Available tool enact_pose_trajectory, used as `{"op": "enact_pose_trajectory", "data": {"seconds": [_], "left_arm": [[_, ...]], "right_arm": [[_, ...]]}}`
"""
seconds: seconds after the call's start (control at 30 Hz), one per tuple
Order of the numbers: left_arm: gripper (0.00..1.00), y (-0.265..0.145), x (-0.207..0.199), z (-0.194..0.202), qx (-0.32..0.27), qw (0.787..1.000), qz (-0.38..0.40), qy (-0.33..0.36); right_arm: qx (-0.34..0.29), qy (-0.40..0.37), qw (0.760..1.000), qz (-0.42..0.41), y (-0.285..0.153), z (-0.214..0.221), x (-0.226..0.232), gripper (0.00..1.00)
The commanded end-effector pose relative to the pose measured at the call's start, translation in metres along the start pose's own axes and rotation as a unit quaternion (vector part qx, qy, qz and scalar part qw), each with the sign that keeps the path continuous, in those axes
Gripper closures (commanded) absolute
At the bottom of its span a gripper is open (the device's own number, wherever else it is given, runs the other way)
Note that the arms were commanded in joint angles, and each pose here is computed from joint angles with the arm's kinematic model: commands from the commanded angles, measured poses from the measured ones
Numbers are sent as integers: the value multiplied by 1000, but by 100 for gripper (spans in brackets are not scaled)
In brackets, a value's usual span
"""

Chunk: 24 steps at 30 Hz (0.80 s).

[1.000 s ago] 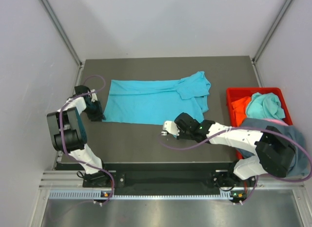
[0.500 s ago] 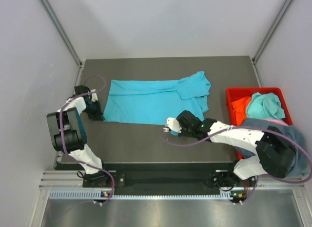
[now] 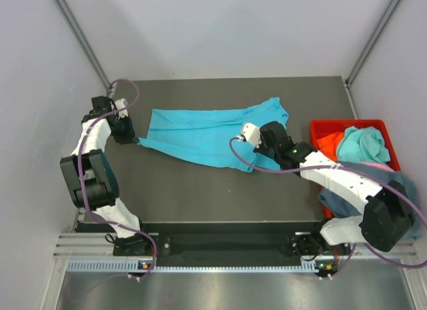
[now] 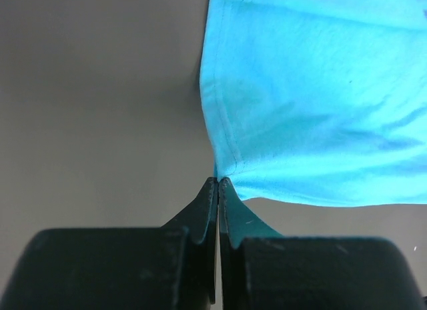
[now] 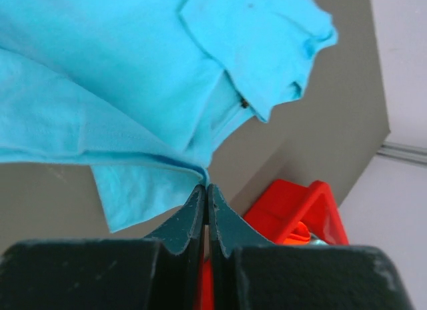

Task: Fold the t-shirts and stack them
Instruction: Fold the tshirt

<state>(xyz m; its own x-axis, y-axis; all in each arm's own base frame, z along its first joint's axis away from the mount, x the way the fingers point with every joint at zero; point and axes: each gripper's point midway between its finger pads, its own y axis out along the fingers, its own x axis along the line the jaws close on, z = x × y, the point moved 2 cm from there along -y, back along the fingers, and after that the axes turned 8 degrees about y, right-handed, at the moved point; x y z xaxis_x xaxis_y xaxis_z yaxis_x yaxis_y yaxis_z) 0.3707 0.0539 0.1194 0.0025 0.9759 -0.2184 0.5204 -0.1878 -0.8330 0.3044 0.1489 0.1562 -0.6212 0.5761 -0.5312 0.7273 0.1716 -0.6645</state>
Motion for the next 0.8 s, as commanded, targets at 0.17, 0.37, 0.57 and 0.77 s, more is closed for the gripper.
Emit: {"op": "enact_pose_trajectory", "data": {"seconds": [0.17,0.37,0.57,0.77], "left_arm": [[100,-4,-7,-28,-9,999,21,22],[100,-6,-10,-45,-14,999,26,32],[100,0,-8,-68,-17,999,25,39],[100,17,-2,-90,0,999,26,46]], "right_arm": [[-53,44,992,105,-14,-50,-74,100],[-65,61,986,138,-13,-66,-108,100],[-65,70,983,160,0,-76,-133,100],[-66,49,982,170,21,-87,-148,100]]}}
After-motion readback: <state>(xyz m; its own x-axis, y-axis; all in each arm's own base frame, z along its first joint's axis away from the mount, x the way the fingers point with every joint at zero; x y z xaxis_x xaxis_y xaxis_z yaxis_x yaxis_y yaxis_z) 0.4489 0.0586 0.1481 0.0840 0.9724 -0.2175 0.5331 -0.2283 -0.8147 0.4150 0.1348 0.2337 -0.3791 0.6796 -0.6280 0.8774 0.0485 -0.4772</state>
